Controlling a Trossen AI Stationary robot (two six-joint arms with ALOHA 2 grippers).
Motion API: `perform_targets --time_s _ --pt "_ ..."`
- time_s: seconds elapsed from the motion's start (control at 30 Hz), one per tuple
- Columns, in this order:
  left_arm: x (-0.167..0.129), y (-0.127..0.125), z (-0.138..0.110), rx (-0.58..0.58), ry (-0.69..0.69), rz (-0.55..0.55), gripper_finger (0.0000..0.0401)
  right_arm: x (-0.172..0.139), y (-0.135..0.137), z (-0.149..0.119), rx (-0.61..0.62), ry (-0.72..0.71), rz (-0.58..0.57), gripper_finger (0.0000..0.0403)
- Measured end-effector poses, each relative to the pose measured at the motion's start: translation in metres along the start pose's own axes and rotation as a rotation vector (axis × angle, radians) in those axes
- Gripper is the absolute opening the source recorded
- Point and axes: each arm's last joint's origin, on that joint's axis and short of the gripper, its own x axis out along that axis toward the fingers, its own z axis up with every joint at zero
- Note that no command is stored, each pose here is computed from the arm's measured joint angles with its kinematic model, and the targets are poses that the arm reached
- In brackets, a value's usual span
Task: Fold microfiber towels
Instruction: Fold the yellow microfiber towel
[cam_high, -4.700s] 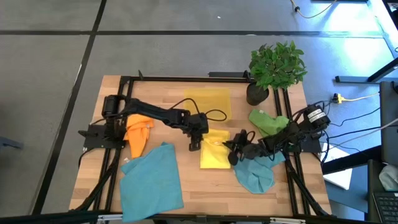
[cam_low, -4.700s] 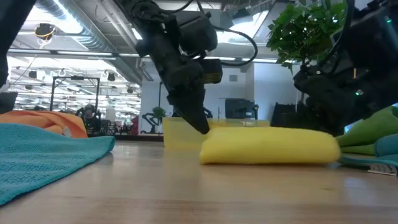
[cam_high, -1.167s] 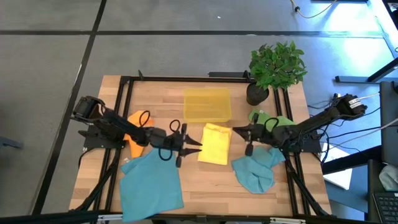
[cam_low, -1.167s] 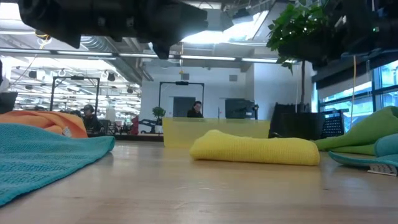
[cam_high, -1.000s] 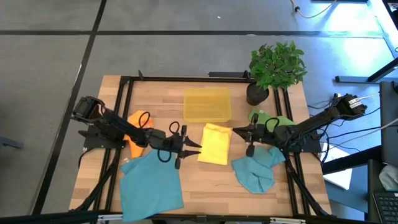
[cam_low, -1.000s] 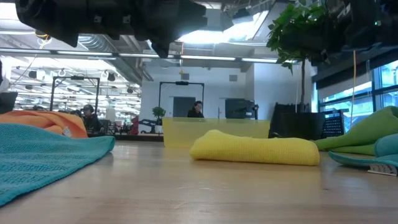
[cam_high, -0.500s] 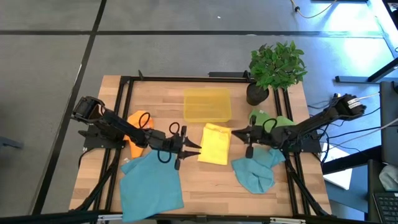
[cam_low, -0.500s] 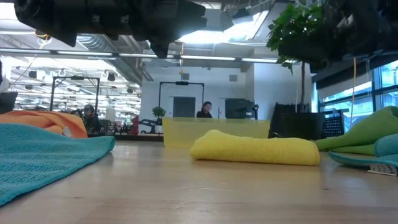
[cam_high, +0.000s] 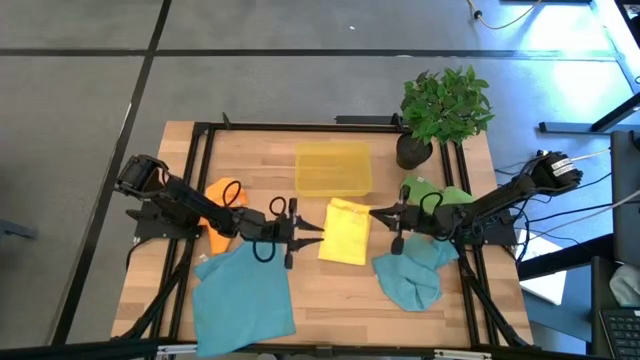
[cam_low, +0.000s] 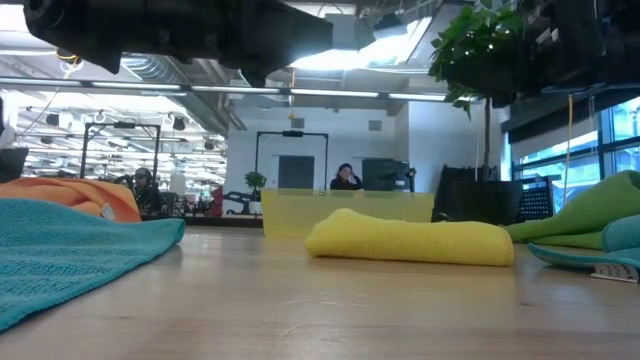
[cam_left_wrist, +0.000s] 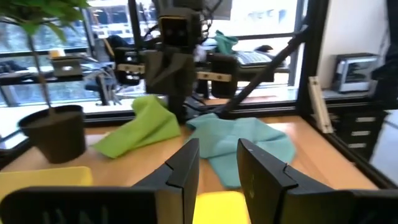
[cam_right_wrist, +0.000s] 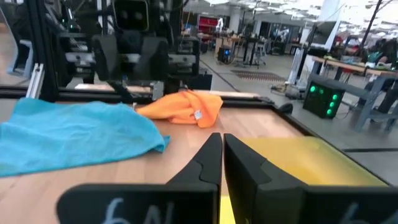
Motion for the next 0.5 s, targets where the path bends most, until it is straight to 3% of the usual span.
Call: perform_targets --time_s 0.5 --pt "0.007 0.033 0.002 -0.075 -0.036 0.012 0.0099 0.001 -0.003 0.008 -0.051 -0.074 -0.025 0.0019"
